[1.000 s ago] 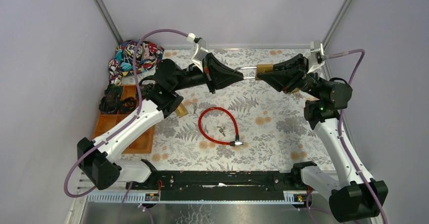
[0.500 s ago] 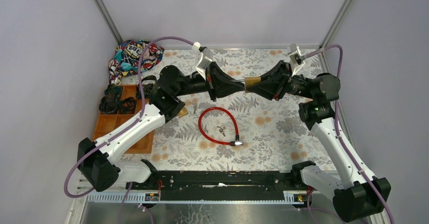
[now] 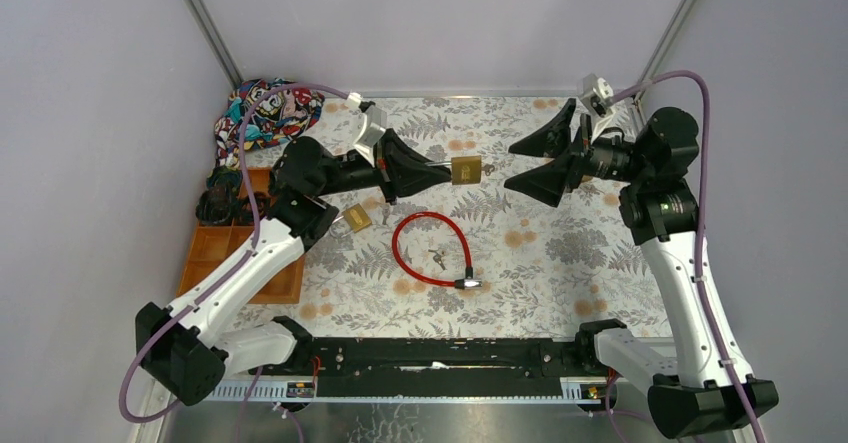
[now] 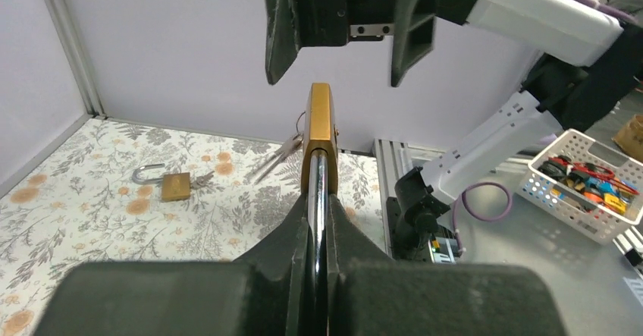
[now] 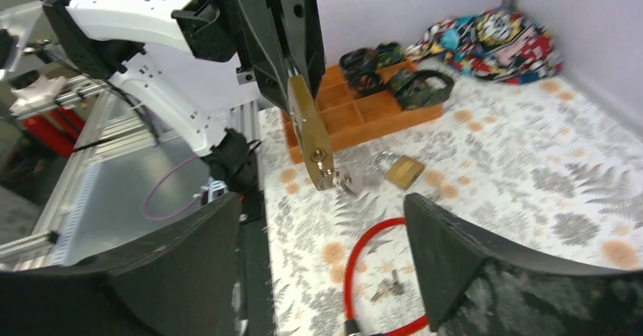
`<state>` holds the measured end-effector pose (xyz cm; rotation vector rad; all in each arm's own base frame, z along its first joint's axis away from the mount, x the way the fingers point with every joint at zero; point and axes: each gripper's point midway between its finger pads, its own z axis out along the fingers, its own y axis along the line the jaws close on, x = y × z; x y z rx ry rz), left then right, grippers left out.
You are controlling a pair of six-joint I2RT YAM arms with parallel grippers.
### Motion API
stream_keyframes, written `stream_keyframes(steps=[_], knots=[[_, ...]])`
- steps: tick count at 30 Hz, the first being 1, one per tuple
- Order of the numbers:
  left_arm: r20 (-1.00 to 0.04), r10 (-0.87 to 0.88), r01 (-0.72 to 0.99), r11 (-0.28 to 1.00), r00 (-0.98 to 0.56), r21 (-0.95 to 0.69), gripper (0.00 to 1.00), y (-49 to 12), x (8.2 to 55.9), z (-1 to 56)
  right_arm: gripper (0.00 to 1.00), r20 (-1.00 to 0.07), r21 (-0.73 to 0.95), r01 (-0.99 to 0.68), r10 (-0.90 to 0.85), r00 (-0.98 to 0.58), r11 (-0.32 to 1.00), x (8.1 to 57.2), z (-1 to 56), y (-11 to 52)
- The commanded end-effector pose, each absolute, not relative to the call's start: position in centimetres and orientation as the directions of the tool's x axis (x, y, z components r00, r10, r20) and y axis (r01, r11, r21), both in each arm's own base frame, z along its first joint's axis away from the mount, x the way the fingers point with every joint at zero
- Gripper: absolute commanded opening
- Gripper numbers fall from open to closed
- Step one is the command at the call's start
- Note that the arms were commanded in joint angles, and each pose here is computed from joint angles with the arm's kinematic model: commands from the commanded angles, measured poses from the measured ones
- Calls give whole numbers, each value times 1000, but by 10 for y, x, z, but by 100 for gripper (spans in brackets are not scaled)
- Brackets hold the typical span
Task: Lock with the key
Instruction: Lock the lock.
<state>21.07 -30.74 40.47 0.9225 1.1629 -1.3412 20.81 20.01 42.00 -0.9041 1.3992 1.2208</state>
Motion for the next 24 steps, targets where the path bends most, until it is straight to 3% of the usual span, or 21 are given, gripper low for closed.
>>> stream_keyframes(steps=[1, 2, 5, 7, 12, 20, 24], knots=[[-970, -243, 999, 45, 1, -10, 0, -299, 195, 417, 76, -968, 252, -958, 31, -251, 133, 204, 406, 202], [-971, -240, 999, 46, -5, -16, 0, -299, 195, 416, 74, -965, 261, -957, 31, -259, 125, 205, 407, 206], [-970, -241, 999, 39, -7, -17, 0, -299, 195, 416, 83, -978, 209, -971, 11, -209, 117, 203, 405, 225], [-969, -245, 999, 34, -15, -24, 0, -300, 195, 417, 81, -980, 198, -974, 5, -199, 106, 202, 407, 228], [-969, -246, 999, 26, -20, -27, 0, -301, 194, 417, 54, -982, 189, -975, -4, -191, 113, 202, 407, 228], [-967, -253, 1000, 13, -21, -25, 0, -301, 193, 421, 48, -976, 218, -970, 17, -218, 105, 208, 406, 231], [-966, -257, 1000, 10, -25, -28, 0, -302, 194, 423, 27, -970, 241, -965, 18, -241, 99, 209, 406, 232]])
